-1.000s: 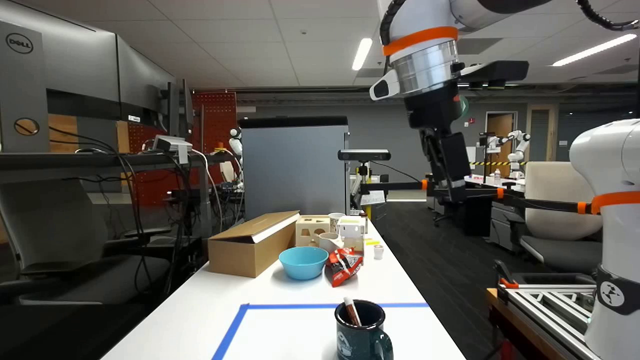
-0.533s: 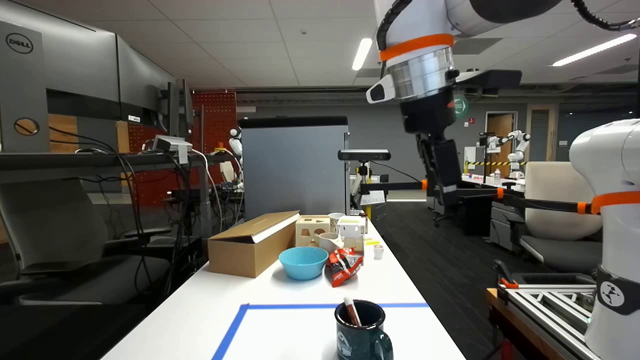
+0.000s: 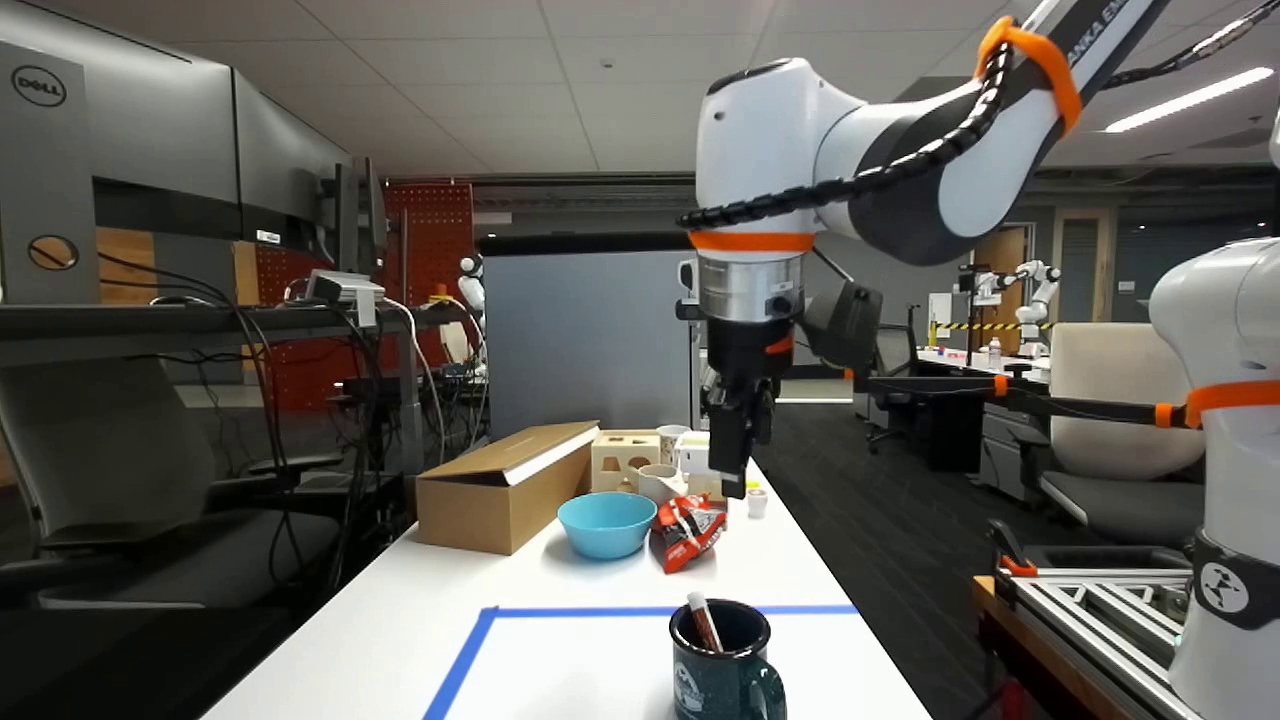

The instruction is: Remove the marker from the cup

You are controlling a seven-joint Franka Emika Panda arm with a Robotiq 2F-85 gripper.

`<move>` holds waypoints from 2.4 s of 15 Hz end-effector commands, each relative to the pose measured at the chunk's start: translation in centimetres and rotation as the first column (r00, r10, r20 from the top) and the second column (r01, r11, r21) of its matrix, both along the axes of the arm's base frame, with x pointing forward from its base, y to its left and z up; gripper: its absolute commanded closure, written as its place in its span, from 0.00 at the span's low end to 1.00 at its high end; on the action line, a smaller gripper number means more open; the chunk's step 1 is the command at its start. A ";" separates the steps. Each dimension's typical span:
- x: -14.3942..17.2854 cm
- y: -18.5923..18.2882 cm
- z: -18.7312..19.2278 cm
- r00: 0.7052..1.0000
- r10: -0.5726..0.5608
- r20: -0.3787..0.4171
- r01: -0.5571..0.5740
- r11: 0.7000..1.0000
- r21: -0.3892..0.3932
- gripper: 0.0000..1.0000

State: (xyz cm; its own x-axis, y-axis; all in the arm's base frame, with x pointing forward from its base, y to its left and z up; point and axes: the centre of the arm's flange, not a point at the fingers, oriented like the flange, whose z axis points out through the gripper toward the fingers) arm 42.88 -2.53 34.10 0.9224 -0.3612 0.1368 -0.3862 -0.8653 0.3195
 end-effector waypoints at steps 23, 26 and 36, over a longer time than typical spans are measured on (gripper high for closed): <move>2.8 -0.9 -9.7 0.962 -0.184 0.204 0.182 0.983 0.031 0.00; 2.9 -1.5 -11.2 0.957 -0.204 0.205 0.201 0.979 0.033 0.00; 3.8 -1.8 -13.7 0.945 -0.246 0.214 0.240 0.969 0.053 0.45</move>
